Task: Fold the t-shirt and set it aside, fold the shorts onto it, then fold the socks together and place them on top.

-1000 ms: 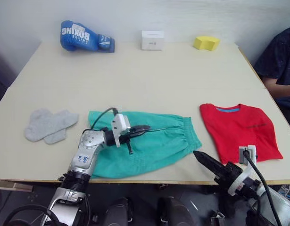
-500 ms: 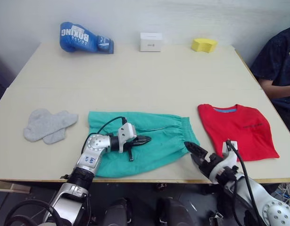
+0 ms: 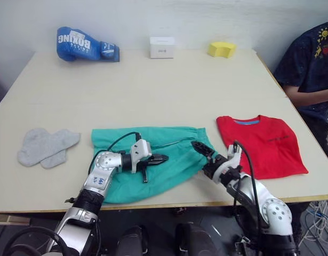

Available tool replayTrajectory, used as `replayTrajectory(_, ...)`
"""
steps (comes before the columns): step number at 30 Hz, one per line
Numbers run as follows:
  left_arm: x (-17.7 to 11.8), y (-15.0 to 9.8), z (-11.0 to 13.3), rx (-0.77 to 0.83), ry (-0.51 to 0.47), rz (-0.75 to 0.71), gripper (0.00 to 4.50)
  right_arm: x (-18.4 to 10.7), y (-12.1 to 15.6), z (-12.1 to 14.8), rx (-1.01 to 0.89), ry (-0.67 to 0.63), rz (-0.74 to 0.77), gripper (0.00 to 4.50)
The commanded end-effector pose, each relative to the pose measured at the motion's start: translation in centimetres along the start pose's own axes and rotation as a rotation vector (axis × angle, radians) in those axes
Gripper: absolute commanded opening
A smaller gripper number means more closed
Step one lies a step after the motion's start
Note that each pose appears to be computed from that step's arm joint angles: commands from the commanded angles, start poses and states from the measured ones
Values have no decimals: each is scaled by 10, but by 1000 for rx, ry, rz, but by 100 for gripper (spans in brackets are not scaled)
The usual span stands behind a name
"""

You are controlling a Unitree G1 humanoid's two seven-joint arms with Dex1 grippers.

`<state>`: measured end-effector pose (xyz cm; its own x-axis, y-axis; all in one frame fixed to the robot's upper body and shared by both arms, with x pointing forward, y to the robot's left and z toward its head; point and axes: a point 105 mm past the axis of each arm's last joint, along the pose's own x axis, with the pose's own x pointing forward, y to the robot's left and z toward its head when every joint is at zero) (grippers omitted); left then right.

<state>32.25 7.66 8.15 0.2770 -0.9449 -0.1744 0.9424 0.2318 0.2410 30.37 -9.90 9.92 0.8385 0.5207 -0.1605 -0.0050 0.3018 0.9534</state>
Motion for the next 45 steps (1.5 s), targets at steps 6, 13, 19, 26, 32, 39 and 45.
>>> replayTrajectory(6,1,6,17,-41,-53,48,0,0,-29,21,-218,-196,-103,161)
replayTrajectory(13,-2,8,26,-68,-45,97,0,-34,-3,73,-347,-487,-59,3)
replayTrajectory(19,2,14,18,-88,-9,159,0,-69,32,99,-695,-572,-54,3)
replayTrajectory(26,-1,22,7,-107,57,235,0,-41,70,51,-1282,-275,1,3)
replayTrajectory(32,-7,19,4,-129,65,254,0,9,64,-2,-1365,-94,44,3)
replayTrajectory(39,-14,17,2,-143,73,286,0,39,47,-45,-1314,57,82,3)
replayTrajectory(45,-32,0,14,-166,14,253,0,40,64,-51,-1252,125,240,142)
